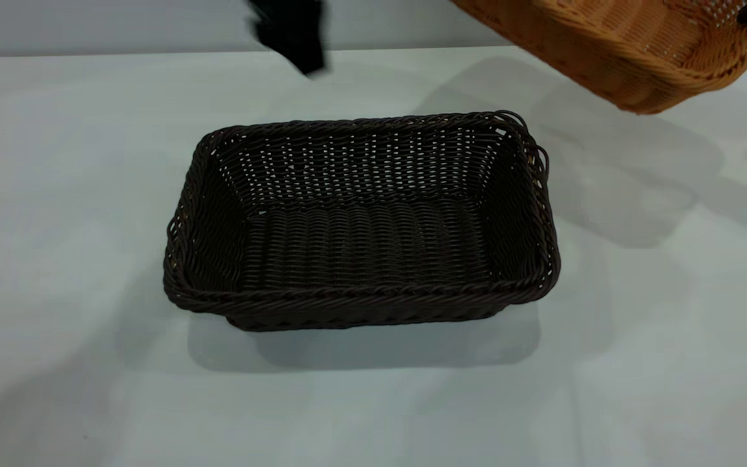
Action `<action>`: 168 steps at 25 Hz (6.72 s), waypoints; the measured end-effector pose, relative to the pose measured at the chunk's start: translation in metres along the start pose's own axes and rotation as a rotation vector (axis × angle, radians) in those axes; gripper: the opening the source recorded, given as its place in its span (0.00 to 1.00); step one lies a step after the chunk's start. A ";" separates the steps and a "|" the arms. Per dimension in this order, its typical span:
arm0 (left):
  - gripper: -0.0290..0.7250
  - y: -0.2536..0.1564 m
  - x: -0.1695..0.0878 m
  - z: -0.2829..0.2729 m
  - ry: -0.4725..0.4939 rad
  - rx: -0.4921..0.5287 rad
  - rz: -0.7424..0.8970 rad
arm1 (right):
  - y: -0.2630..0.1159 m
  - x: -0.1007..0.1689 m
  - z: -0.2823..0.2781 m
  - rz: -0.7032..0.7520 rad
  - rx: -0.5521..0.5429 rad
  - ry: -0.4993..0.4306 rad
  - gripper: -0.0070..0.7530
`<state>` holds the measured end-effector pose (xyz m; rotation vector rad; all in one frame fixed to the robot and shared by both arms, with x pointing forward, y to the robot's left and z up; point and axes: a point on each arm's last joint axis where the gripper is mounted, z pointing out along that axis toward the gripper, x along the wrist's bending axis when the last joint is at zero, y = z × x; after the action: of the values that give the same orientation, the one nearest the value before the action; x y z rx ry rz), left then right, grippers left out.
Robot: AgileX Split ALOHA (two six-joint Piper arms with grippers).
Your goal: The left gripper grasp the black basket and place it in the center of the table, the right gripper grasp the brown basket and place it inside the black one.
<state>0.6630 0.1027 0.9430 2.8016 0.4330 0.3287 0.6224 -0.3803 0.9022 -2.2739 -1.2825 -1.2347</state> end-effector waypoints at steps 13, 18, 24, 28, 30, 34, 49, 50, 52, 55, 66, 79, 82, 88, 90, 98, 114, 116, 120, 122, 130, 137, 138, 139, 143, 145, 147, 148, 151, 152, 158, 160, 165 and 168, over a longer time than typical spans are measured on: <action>0.71 -0.125 0.087 -0.055 0.056 -0.056 -0.585 | -0.052 0.054 0.034 -0.104 0.316 -0.015 0.10; 0.71 -0.136 0.093 -0.059 0.056 -0.077 -0.637 | -0.088 0.085 0.056 -0.170 0.456 -0.047 0.10; 0.71 -0.136 0.091 -0.059 0.031 -0.075 -0.645 | -0.133 0.110 0.086 -0.313 0.549 -0.133 0.10; 0.71 -0.136 0.089 -0.059 0.010 -0.070 -0.649 | -0.142 0.116 0.093 -0.355 0.534 -0.146 0.10; 0.71 -0.136 0.089 -0.059 0.005 -0.068 -0.649 | -0.139 0.115 0.095 -0.363 0.506 -0.156 0.10; 0.71 -0.136 0.088 -0.059 -0.002 -0.066 -0.650 | -0.136 0.112 0.095 -0.389 0.481 -0.182 0.10; 0.71 -0.136 0.088 -0.059 -0.006 -0.066 -0.649 | -0.136 0.096 0.109 -0.392 0.485 -0.210 0.33; 0.71 -0.136 0.088 -0.059 -0.006 -0.066 -0.649 | -0.136 0.096 0.109 -0.393 0.482 -0.206 0.40; 0.71 -0.136 0.088 -0.059 -0.006 -0.066 -0.649 | -0.136 0.096 0.109 -0.399 0.483 -0.204 0.52; 0.71 -0.136 0.088 -0.059 -0.006 -0.066 -0.649 | -0.135 0.096 0.109 -0.404 0.474 -0.204 0.69; 0.71 -0.110 0.073 -0.176 0.144 -0.203 -0.683 | -0.074 0.183 0.001 -0.583 0.106 -0.069 0.79; 0.71 -0.114 -0.011 -0.323 0.258 -0.188 -0.913 | -0.157 0.269 -0.190 -0.944 -0.093 0.085 0.79; 0.71 -0.122 -0.021 -0.343 0.367 -0.180 -1.007 | -0.182 0.274 -0.217 -0.974 -0.095 0.116 0.79; 0.71 -0.141 -0.054 -0.349 0.417 -0.137 -1.099 | -0.227 0.274 -0.259 -0.996 -0.072 0.155 0.79; 0.71 -0.148 -0.076 -0.341 0.370 -0.129 -1.116 | -0.240 0.272 -0.272 -0.999 -0.095 0.160 0.79; 0.71 -0.188 -0.183 -0.294 0.195 -0.090 -1.157 | -0.299 0.245 -0.307 -1.025 -0.195 0.186 0.79; 0.71 -0.240 -0.313 -0.282 0.424 -0.381 -1.016 | -0.342 0.113 -0.255 -1.012 -0.224 -0.127 0.78; 0.71 -0.244 -0.316 -0.276 0.436 -0.368 -1.016 | -0.345 0.103 -0.252 -1.026 -0.239 -0.154 0.78; 0.71 -0.249 -0.318 -0.266 0.442 -0.349 -1.018 | -0.347 0.088 -0.251 -1.049 -0.277 -0.209 0.78; 0.71 -0.251 -0.318 -0.260 0.429 -0.331 -1.024 | -0.346 0.081 -0.252 -1.039 -0.310 -0.243 0.78; 0.71 -0.253 -0.315 -0.249 0.419 -0.316 -1.029 | -0.345 0.061 -0.246 -1.006 -0.360 -0.308 0.78; 0.71 -0.253 -0.313 -0.244 0.419 -0.315 -1.033 | -0.345 0.062 -0.245 -1.005 -0.361 -0.301 0.78; 0.71 -0.253 -0.313 -0.244 0.419 -0.315 -1.033 | -0.345 0.062 -0.245 -1.005 -0.361 -0.300 0.78; 0.71 -0.253 -0.313 -0.244 0.419 -0.316 -1.033 | -0.345 0.062 -0.245 -1.004 -0.360 -0.299 0.78; 0.71 -0.253 -0.313 -0.244 0.420 -0.318 -1.033 | -0.345 0.062 -0.245 -1.004 -0.360 -0.299 0.78; 0.71 -0.253 -0.313 -0.244 0.420 -0.318 -1.033 | -0.345 0.062 -0.245 -1.003 -0.360 -0.299 0.78; 0.71 -0.253 -0.313 -0.244 0.420 -0.318 -1.033 | -0.345 0.062 -0.245 -1.003 -0.360 -0.299 0.78; 0.71 -0.253 -0.313 -0.244 0.420 -0.318 -1.034 | -0.345 0.062 -0.245 -1.003 -0.360 -0.299 0.78; 0.71 -0.253 -0.314 -0.244 0.423 -0.321 -1.033 | -0.345 0.062 -0.245 -1.003 -0.361 -0.299 0.78; 0.71 -0.254 -0.315 -0.244 0.426 -0.326 -1.031 | -0.345 0.062 -0.245 -1.003 -0.361 -0.299 0.78; 0.71 -0.259 -0.325 -0.248 0.506 -0.379 -1.000 | -0.345 0.062 -0.245 -1.004 -0.361 -0.299 0.78; 0.71 -0.262 -0.329 -0.249 0.542 -0.396 -1.001 | -0.345 0.062 -0.245 -1.004 -0.361 -0.299 0.78; 0.71 -0.266 -0.329 -0.250 0.574 -0.396 -1.054 | -0.345 0.062 -0.245 -1.004 -0.361 -0.299 0.78; 0.71 -0.267 -0.328 -0.250 0.587 -0.393 -1.076 | -0.345 0.062 -0.245 -1.004 -0.361 -0.299 0.78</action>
<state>0.2228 0.3018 1.0342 1.7034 1.6542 0.8263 0.2285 -0.2845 1.0387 -2.0917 -2.6996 -1.5050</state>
